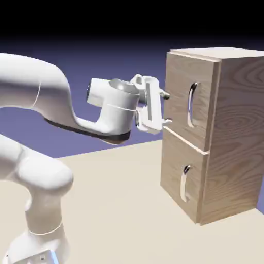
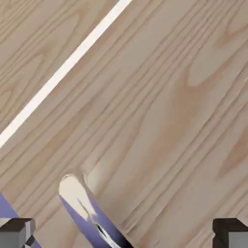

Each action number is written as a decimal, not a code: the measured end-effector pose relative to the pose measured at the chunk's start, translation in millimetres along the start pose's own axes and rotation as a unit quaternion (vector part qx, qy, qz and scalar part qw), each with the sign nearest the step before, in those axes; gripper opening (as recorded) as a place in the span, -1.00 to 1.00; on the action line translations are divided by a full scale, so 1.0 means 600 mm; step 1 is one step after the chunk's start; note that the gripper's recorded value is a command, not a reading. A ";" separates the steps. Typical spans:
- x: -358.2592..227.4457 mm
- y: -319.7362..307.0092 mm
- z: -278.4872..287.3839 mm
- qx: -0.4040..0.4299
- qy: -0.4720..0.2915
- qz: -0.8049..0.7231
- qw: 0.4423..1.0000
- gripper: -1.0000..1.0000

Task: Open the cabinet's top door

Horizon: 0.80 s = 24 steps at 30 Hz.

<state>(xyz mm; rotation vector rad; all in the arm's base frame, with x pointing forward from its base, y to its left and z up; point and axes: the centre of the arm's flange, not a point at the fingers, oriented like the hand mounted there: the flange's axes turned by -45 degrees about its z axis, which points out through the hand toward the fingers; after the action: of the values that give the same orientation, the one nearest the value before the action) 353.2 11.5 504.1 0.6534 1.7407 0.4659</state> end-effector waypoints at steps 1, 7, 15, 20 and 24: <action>-0.002 -0.004 0.001 -0.006 -0.005 -0.022 1.000 1.00; -0.011 -0.027 0.012 -0.041 -0.041 -0.151 0.987 1.00; -0.022 -0.060 0.035 -0.082 -0.096 -0.314 0.941 1.00; -0.030 -0.058 0.074 -0.089 -0.106 -0.340 0.930 1.00; -0.035 -0.046 0.120 -0.089 -0.107 -0.342 0.929 -1.00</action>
<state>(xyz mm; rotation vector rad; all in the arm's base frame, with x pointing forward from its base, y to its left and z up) 421.3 -24.9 484.4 -0.0537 1.5703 0.0542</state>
